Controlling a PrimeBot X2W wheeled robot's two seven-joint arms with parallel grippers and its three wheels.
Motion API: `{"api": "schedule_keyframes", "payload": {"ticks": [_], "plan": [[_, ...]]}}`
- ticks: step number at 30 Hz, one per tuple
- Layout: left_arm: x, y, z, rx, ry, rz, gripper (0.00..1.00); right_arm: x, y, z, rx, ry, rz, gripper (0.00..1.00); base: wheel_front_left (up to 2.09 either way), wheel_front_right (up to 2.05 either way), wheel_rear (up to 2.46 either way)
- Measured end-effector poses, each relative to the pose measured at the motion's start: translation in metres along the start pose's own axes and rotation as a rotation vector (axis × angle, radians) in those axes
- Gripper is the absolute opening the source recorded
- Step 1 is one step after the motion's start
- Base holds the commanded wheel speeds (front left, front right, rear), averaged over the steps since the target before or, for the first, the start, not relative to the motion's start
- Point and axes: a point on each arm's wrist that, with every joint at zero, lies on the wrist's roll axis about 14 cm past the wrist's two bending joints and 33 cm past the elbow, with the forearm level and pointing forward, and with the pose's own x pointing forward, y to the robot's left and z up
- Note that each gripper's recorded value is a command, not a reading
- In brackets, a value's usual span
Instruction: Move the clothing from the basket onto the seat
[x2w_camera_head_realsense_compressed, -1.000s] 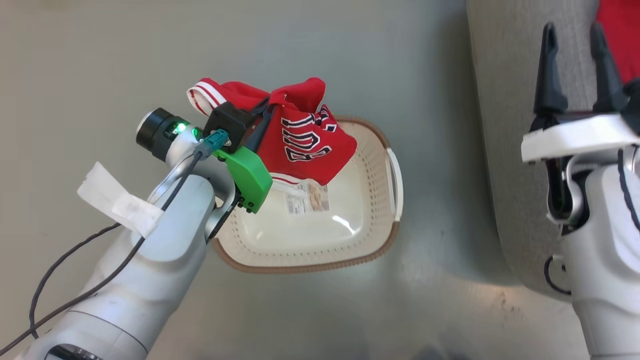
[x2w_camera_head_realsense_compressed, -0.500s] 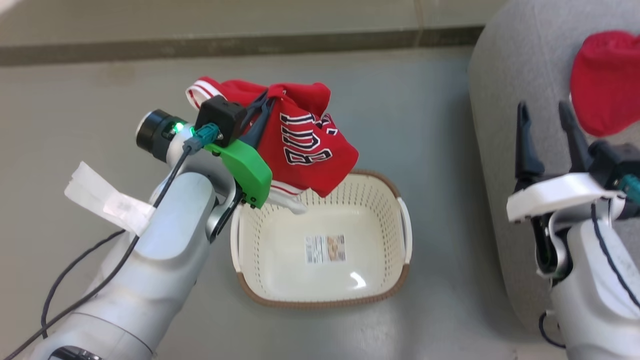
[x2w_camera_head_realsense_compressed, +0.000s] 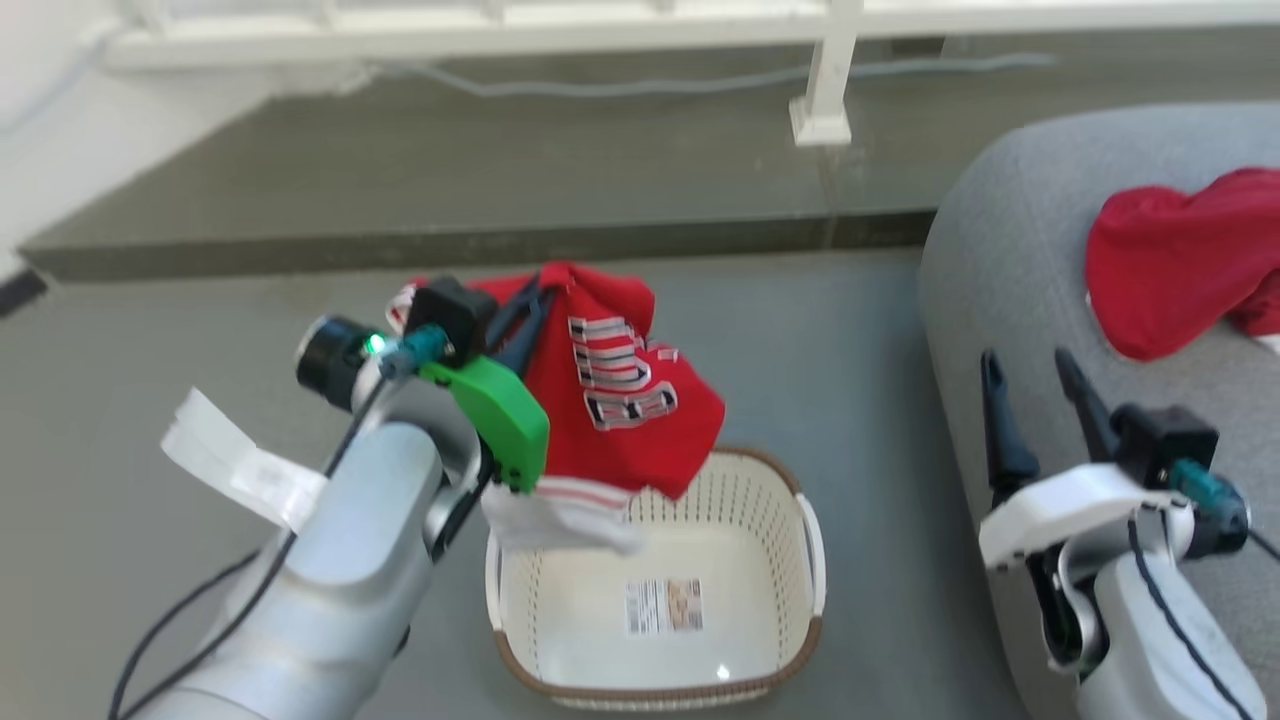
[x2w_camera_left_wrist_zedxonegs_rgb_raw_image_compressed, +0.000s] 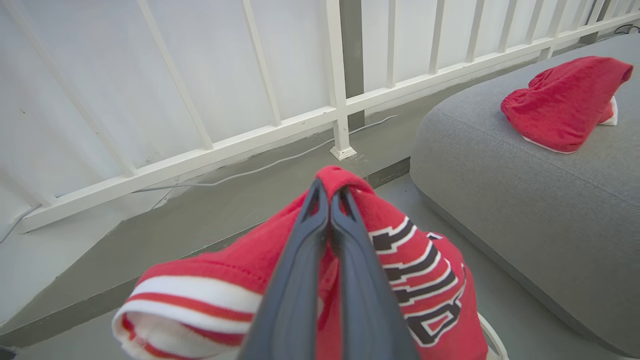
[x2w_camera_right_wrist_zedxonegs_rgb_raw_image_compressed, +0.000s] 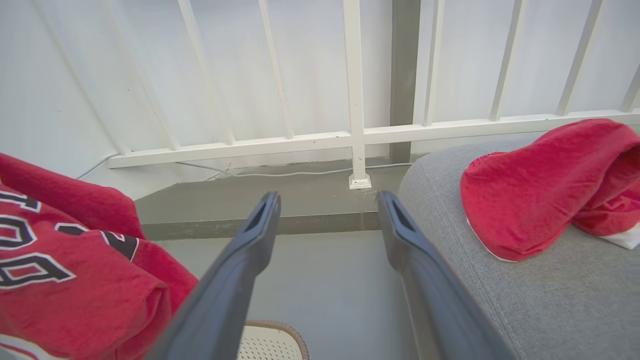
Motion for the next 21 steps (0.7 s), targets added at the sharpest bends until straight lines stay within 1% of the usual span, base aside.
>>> {"api": "schedule_keyframes", "payload": {"ticks": [4, 7, 10, 13, 21], "plan": [[-0.011, -0.013, 0.006, 0.005, -0.003, -0.006, 0.00, -0.018, 0.004, 0.000, 0.001, 0.002, 0.015, 1.00, 0.00, 0.00, 0.00], [-0.015, -0.020, 0.019, 0.023, -0.024, -0.014, 0.00, -0.028, 0.010, 0.003, 0.001, -0.008, 0.038, 1.00, 0.00, 0.00, 0.00], [-0.019, -0.030, 0.038, 0.033, -0.063, -0.030, 0.00, -0.035, 0.026, 0.009, -0.009, -0.025, 0.110, 1.00, 0.00, 0.00, 0.00], [-0.020, -0.036, 0.047, 0.036, -0.082, -0.040, 0.00, -0.039, 0.041, 0.011, -0.043, -0.027, 0.180, 1.00, 0.00, 0.00, 0.00], [-0.024, -0.045, 0.062, 0.048, -0.117, -0.062, 0.00, -0.045, 0.092, -0.001, -0.092, 0.022, 0.373, 1.00, 0.00, 0.00, 0.00]]}}
